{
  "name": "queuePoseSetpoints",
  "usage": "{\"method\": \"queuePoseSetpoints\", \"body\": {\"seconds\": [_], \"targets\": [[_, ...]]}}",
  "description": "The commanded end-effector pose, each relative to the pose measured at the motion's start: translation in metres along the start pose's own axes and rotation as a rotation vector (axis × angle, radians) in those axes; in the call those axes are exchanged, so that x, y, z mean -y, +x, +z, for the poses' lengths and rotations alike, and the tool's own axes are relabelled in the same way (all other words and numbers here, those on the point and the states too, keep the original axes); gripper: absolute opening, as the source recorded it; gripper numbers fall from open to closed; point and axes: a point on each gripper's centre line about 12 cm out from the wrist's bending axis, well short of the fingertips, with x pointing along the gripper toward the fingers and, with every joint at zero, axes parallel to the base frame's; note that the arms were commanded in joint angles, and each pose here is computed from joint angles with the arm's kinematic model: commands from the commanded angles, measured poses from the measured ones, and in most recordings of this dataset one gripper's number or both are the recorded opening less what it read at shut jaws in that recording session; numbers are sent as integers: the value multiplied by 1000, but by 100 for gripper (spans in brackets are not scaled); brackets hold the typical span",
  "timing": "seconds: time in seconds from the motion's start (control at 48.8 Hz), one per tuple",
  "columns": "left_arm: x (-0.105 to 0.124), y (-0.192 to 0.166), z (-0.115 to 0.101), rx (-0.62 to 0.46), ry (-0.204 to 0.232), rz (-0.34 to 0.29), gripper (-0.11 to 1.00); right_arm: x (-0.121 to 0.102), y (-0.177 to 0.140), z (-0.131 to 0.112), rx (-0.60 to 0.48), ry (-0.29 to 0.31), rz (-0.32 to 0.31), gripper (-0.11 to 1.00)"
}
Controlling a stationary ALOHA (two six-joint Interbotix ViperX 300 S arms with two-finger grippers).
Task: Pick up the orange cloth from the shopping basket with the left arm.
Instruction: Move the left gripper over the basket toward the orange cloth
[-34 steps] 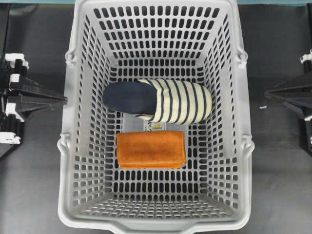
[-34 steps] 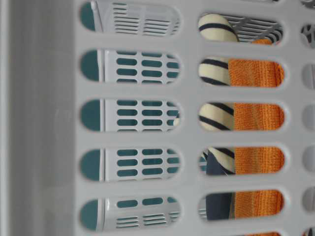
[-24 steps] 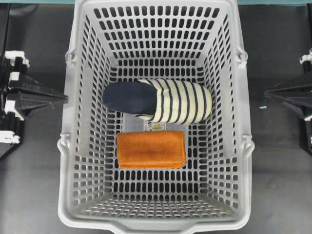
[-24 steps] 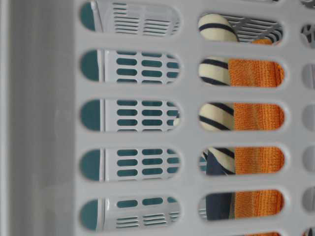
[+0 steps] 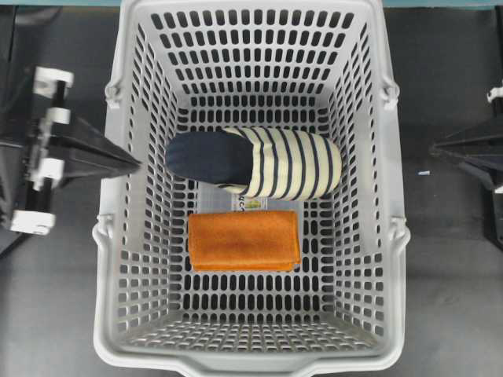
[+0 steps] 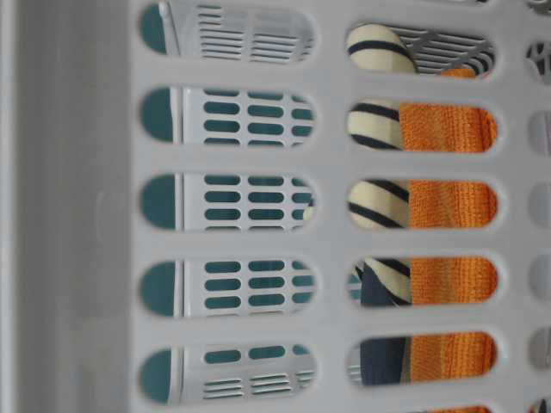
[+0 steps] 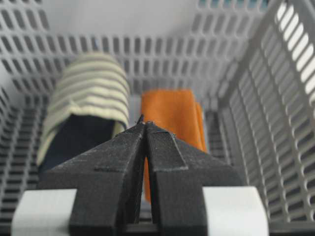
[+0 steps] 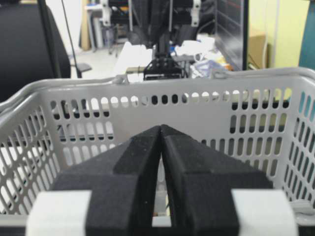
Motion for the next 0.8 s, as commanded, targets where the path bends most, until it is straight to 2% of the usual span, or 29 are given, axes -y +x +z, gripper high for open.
{"method": "queuePoseSetpoints", "body": {"seconds": [0.0,0.287,0.348,0.389,0.451,0.635,0.696,0.778], "targets": [[5,14,23,-71,14,-7,0,0,2,10,32,7,-3,-2],[14,65,37,-296,35,-9,0,-3,-2,19,75,10,12,-1],[14,74,37,-334,35,-6,0,-4,-1,18,68,10,20,3],[14,78,37,-357,36,-5,0,-5,-1,18,65,12,23,8],[14,84,38,-389,36,-2,0,-5,-1,18,60,10,27,23],[17,103,46,-444,31,1,0,-7,0,21,49,42,34,73],[17,111,47,-461,32,3,0,-7,0,21,41,55,34,80],[21,121,45,-501,37,-2,0,-7,0,20,25,61,34,78]]}}
